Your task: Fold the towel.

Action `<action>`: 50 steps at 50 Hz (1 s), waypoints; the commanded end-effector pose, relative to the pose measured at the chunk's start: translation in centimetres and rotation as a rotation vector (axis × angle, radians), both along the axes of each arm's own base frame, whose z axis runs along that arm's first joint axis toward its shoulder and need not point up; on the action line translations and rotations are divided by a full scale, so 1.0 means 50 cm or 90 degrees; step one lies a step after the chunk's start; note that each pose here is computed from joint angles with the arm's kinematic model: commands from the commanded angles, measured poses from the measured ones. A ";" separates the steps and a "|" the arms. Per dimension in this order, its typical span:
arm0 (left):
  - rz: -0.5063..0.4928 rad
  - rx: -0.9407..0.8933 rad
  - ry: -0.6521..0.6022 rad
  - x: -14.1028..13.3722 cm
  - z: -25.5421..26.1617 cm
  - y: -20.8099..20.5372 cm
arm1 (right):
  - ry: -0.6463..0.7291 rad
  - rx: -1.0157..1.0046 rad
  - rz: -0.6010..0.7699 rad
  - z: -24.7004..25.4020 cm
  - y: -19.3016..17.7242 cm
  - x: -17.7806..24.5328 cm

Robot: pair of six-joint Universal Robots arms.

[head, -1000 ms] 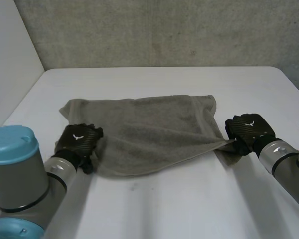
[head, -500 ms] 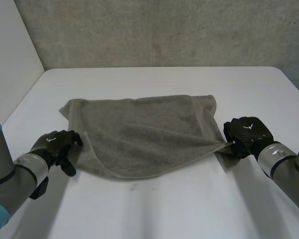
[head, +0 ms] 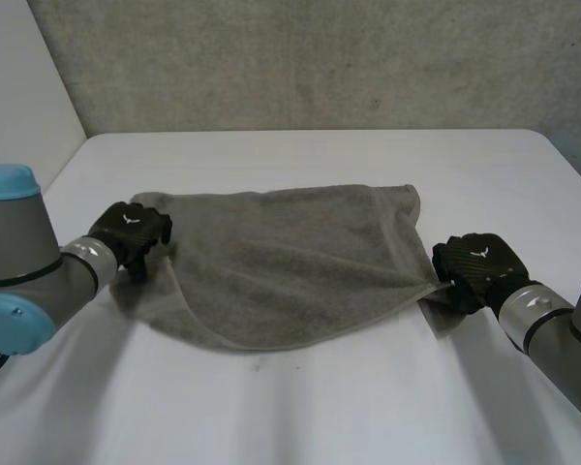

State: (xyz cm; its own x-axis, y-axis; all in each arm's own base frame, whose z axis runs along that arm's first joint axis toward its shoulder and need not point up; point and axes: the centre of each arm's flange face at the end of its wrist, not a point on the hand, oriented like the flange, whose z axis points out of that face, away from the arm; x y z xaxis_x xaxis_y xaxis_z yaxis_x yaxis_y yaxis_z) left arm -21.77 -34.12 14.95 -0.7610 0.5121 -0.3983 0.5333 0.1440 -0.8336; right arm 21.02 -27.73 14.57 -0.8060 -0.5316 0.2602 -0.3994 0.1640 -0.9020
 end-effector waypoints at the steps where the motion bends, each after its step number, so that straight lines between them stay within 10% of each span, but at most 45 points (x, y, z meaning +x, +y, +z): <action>1: 0.013 0.022 -0.023 -0.004 -0.015 -0.004 | 0.001 -0.004 0.001 -0.002 0.000 0.000; 37: 0.058 0.034 -0.056 0.002 0.048 0.051 | 0.007 -0.026 -0.005 0.015 -0.015 -0.004; 50: 0.116 0.012 -0.011 0.078 0.139 0.223 | 0.195 -0.004 0.053 0.166 0.094 -0.043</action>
